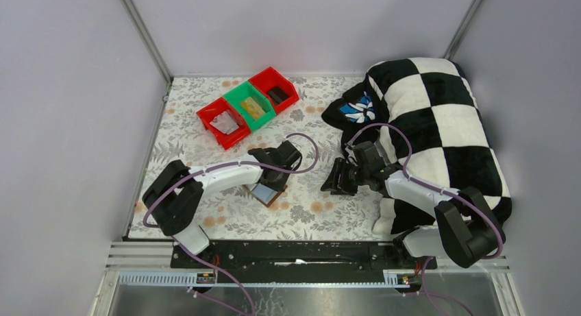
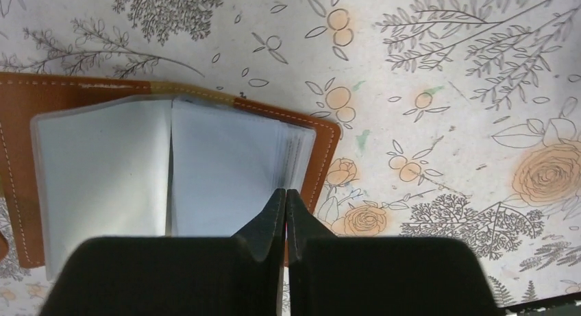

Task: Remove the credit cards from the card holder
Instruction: Remove the credit card from the card holder.

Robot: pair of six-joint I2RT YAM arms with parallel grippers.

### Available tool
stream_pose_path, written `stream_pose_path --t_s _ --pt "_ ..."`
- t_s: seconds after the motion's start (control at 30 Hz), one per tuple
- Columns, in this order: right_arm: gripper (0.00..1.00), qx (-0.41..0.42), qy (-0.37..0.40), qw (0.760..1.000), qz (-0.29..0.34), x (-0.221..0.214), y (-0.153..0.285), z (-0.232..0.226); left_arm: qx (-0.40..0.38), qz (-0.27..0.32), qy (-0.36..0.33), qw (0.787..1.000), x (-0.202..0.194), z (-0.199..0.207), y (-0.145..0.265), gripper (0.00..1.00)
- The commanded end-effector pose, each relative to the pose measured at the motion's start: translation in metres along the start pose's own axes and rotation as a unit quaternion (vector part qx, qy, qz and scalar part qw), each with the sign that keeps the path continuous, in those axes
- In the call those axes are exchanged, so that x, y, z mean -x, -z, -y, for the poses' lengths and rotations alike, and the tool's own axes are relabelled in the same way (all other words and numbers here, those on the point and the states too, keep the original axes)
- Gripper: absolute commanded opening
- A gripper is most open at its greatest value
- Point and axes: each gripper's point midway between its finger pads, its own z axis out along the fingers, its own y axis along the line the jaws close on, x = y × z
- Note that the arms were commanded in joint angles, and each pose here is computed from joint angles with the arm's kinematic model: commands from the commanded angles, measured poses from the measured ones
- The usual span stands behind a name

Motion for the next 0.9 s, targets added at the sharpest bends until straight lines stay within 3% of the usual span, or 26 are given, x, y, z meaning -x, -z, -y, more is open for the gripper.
stream_pose_path --t_s 0.0,0.1,0.27,0.37,0.43,0.57,0.73,0.87 --pt "0.54 0.016 0.008 1.0 0.01 0.003 0.003 -0.005 -0.031 0.015 0.014 0.999 0.02 0.015 0.005 0.0" --pt "0.54 0.017 0.008 1.0 0.011 0.003 0.004 -0.006 -0.05 0.012 0.021 0.998 0.023 0.022 0.008 0.0" --pt "0.54 0.038 0.002 0.999 0.021 0.008 0.003 -0.014 -0.155 0.048 0.072 0.984 0.051 0.045 0.042 0.0" --pt "0.54 0.082 -0.02 0.996 0.024 0.011 -0.002 -0.031 -0.15 0.073 0.149 0.975 0.067 0.006 0.053 0.01" --pt "0.54 0.09 -0.025 0.995 0.024 0.011 -0.007 -0.037 -0.13 0.081 0.196 0.969 0.07 -0.026 0.052 0.07" --pt "0.54 0.109 -0.036 0.993 0.027 0.012 -0.019 -0.055 -0.105 0.075 0.261 0.957 0.06 -0.071 0.041 0.09" --pt "0.54 0.127 -0.065 0.99 0.006 0.006 -0.035 -0.066 -0.109 0.029 0.28 0.953 0.034 -0.074 0.013 0.06" --pt "0.53 0.12 -0.078 0.99 -0.001 0.0 -0.043 -0.061 -0.099 0.032 0.286 0.953 0.026 -0.076 0.009 0.06"
